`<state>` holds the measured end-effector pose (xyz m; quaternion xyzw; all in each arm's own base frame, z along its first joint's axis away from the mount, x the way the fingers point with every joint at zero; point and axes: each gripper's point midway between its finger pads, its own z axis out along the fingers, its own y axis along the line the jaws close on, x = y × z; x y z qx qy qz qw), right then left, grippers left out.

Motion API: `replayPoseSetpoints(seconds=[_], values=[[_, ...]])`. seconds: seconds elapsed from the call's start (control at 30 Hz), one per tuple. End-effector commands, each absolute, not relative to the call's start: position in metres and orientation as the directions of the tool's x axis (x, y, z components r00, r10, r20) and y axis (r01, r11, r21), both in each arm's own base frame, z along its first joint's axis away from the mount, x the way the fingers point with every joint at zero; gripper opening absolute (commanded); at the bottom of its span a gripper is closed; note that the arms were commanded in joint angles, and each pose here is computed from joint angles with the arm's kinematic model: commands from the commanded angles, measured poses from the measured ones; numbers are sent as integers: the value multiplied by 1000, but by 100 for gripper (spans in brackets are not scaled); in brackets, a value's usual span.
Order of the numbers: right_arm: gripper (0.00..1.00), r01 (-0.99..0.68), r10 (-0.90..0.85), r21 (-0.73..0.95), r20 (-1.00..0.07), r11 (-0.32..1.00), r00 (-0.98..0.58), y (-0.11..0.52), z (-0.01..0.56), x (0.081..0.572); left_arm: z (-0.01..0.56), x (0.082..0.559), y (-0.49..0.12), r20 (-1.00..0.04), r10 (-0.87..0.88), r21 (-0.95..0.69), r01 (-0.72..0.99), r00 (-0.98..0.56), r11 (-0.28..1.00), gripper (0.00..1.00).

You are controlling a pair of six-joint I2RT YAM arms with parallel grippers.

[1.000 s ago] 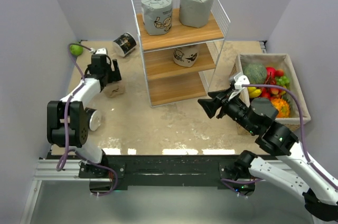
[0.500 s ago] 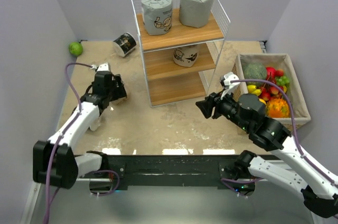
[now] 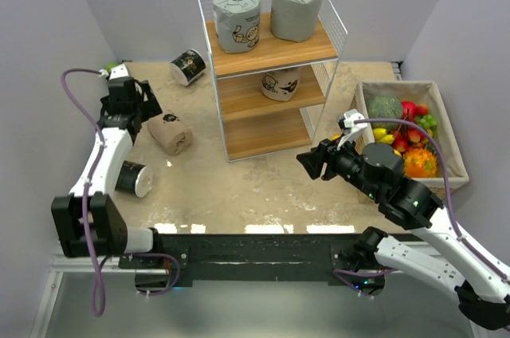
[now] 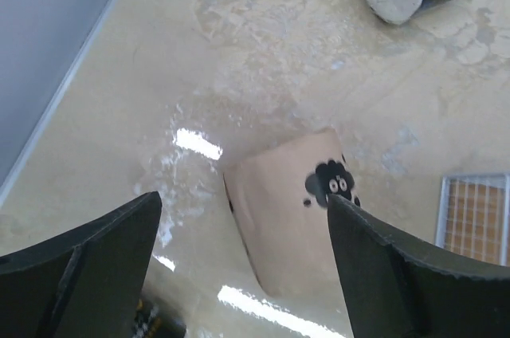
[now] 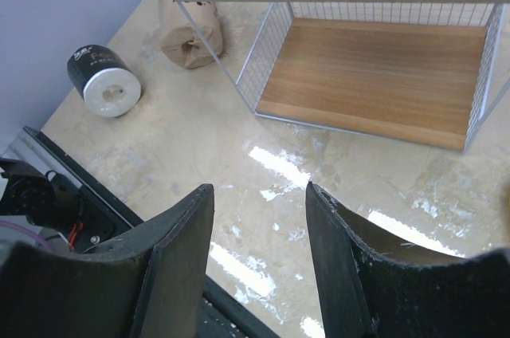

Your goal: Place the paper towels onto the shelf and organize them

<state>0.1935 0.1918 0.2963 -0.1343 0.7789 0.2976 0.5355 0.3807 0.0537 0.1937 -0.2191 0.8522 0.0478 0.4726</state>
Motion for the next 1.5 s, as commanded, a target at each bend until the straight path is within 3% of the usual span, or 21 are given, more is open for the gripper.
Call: replayPoseSetpoints(seconds=[0.0,0.33,0.6,0.83,1.0,1.47], values=[[54,-487,191,388,-894,782,-406,190,314,194,213,429,52,-872,-209,-79,-293,-443,953,93],[56,-456,212,344,-925,821,-316,176,329,204,141,466,42,-766,-170,-72,-181,-620,981,93],[56,-446,211,342,-925,827,-317,175,326,205,100,456,17,-679,-152,-81,-132,-718,988,89],[56,-396,204,321,-928,860,-310,153,313,199,104,408,-25,-664,-112,-56,-101,-740,993,85],[56,-412,232,353,-920,840,-314,148,318,187,86,361,-27,-651,-187,-105,-156,-736,982,82],[56,-373,290,416,-891,829,-349,135,302,174,97,272,-70,-632,-389,-405,-142,-671,903,78]])
